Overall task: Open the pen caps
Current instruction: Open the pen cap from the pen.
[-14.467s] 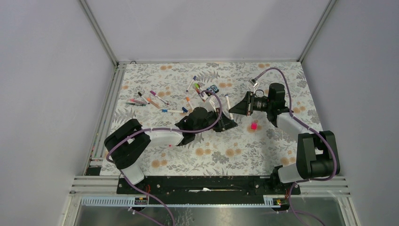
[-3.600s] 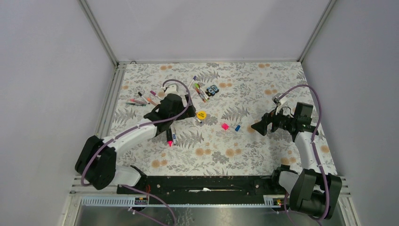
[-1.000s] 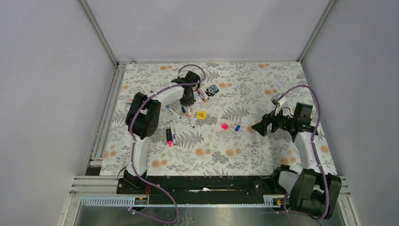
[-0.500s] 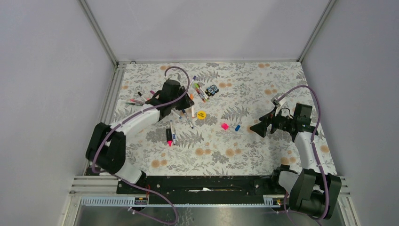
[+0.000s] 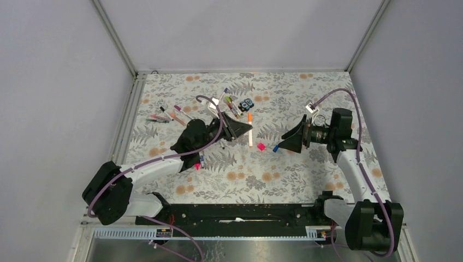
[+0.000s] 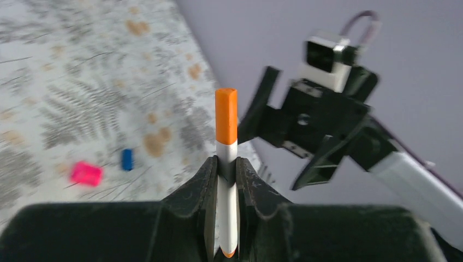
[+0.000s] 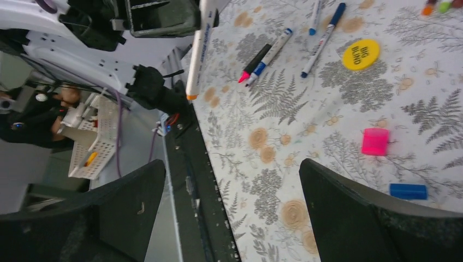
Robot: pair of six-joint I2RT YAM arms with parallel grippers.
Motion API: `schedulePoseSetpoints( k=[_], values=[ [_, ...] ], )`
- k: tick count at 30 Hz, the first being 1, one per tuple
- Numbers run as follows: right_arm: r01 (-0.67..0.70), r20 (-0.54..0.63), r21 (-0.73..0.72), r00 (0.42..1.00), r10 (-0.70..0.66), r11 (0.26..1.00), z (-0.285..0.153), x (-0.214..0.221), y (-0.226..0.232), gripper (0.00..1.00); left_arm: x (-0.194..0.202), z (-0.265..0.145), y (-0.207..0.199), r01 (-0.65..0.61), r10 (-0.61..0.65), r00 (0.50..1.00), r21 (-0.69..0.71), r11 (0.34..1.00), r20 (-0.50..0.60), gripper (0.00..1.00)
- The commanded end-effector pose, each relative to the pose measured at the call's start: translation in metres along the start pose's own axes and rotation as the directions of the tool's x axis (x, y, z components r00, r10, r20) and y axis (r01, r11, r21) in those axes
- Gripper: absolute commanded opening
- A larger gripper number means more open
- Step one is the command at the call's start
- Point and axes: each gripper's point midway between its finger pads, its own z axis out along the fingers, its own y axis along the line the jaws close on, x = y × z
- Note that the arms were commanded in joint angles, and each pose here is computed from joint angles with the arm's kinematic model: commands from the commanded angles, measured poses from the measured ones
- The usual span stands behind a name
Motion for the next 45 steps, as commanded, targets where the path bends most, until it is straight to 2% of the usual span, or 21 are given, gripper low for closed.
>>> schedulePoseSetpoints(
  k=[1,10,14,21,25,31,32,33,34,41,44,45],
  values=[
    [-0.142,0.041,-0.133,0.988,0.149,0.981,0.006,-0.023,0.028,1.00,-0.019,0.008,-0.067,-0.017,-0.011,0.993,0.233,0.972,0.117,0.00],
    [-0.240,-0.003,-0.169,0.970,0.243,0.956,0.023,-0.026,0.036,0.97,0.004,0.036,-0.092,-0.014,-0.020,0.993,0.277,0.961,0.119,0.00],
    [-0.269,-0.021,-0.172,0.963,0.270,0.948,0.029,-0.022,0.037,0.90,0.010,0.044,-0.094,-0.016,-0.019,0.992,0.268,0.963,0.127,0.00],
    [-0.271,-0.040,-0.184,0.963,0.268,0.945,0.035,-0.015,0.040,0.72,0.016,0.052,-0.096,-0.005,-0.030,0.991,0.256,0.967,0.134,0.00],
    [-0.265,-0.047,-0.194,0.964,0.261,0.945,0.036,-0.013,0.043,0.52,0.017,0.055,-0.096,-0.002,-0.034,0.989,0.247,0.969,0.141,0.00],
    [-0.238,-0.032,-0.199,0.971,0.237,0.951,0.036,-0.015,0.044,0.04,0.020,0.057,-0.097,0.004,-0.038,0.991,0.250,0.968,0.131,0.00],
    [-0.232,-0.034,-0.202,0.973,0.230,0.951,0.036,-0.014,0.045,0.00,0.020,0.057,-0.097,0.003,-0.037,0.991,0.249,0.968,0.128,0.00],
    [-0.227,-0.038,-0.205,0.974,0.224,0.952,0.035,-0.014,0.046,0.00,0.021,0.057,-0.096,0.006,-0.038,0.992,0.245,0.969,0.124,0.00],
    [-0.213,-0.042,-0.208,0.977,0.209,0.955,0.035,-0.013,0.046,0.00,0.021,0.057,-0.095,0.008,-0.038,0.992,0.238,0.971,0.121,0.03],
    [-0.092,-0.069,-0.242,0.995,0.078,0.966,0.028,0.005,0.047,0.00,0.003,0.043,-0.080,-0.054,0.038,0.991,0.125,0.991,0.130,0.64],
    [-0.039,-0.065,-0.253,0.998,0.023,0.967,0.023,0.015,0.045,0.00,-0.010,0.030,-0.079,-0.121,0.104,0.986,0.131,0.984,0.126,0.94],
    [-0.033,-0.064,-0.260,0.998,0.016,0.965,0.021,0.019,0.044,0.00,-0.010,0.026,-0.078,-0.136,0.120,0.986,0.138,0.981,0.120,0.98]
  ],
)
